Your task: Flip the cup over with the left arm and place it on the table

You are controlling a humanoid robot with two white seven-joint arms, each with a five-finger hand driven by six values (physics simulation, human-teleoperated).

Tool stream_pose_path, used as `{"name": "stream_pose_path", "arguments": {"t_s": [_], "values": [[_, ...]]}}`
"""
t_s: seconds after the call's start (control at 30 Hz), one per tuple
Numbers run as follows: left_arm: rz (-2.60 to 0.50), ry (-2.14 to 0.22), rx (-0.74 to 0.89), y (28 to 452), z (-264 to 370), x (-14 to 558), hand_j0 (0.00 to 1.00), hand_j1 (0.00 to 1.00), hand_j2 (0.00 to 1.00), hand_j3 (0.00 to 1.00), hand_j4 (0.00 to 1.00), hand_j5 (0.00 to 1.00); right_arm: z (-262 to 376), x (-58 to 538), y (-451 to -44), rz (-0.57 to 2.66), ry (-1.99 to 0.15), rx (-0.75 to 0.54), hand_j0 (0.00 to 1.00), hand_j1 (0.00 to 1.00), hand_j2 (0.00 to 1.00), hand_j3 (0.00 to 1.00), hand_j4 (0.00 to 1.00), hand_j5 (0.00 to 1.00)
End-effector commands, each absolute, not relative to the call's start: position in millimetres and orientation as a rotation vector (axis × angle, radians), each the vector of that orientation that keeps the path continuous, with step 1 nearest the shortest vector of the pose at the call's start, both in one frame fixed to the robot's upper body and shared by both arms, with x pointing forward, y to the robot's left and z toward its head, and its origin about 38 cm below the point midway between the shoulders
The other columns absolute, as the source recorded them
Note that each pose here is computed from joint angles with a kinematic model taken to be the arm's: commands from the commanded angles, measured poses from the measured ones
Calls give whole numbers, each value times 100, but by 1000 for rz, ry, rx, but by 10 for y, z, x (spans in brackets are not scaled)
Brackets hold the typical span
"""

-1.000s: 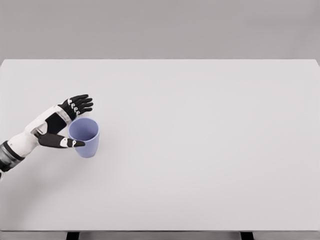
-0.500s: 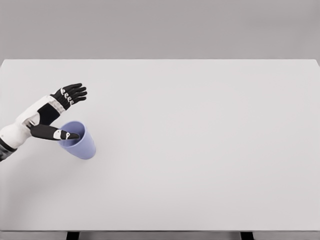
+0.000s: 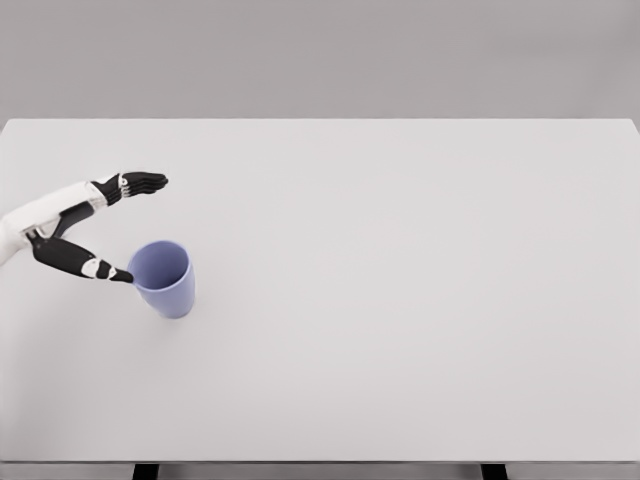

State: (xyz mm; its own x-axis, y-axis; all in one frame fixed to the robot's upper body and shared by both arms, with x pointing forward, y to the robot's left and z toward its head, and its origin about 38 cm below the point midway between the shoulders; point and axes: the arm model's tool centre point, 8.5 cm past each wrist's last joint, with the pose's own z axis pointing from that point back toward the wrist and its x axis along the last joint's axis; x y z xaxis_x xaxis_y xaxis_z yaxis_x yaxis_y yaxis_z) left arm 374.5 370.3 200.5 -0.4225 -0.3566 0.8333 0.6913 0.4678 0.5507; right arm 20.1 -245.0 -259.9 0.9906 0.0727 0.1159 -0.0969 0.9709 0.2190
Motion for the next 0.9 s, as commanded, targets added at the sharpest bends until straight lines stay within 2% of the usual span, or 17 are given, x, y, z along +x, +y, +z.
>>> {"name": "stream_pose_path", "arguments": {"t_s": [0.0,0.27,0.43,0.57,0.87], "values": [[-1257,-1586,-245,3766,2013,3730,100,100,100,100,100,100,-2598,203,-2450,85,-108,226,100,100,100,100,100,100],[-1312,-1529,-157,3955,2066,3725,100,100,100,100,100,100,-2598,197,-2450,84,-107,226,100,100,100,100,100,100],[-1522,-1405,52,3994,2029,3862,100,100,100,100,100,100,-2598,197,-2450,86,-106,227,100,100,100,100,100,100],[-1495,-1325,176,4357,2009,4012,100,100,100,100,100,100,-2598,197,-2450,84,-107,226,100,100,100,100,100,100],[-1509,-1326,173,4296,1955,4047,100,100,100,100,100,100,-2598,202,-2450,86,-108,226,100,100,100,100,100,100]]}}
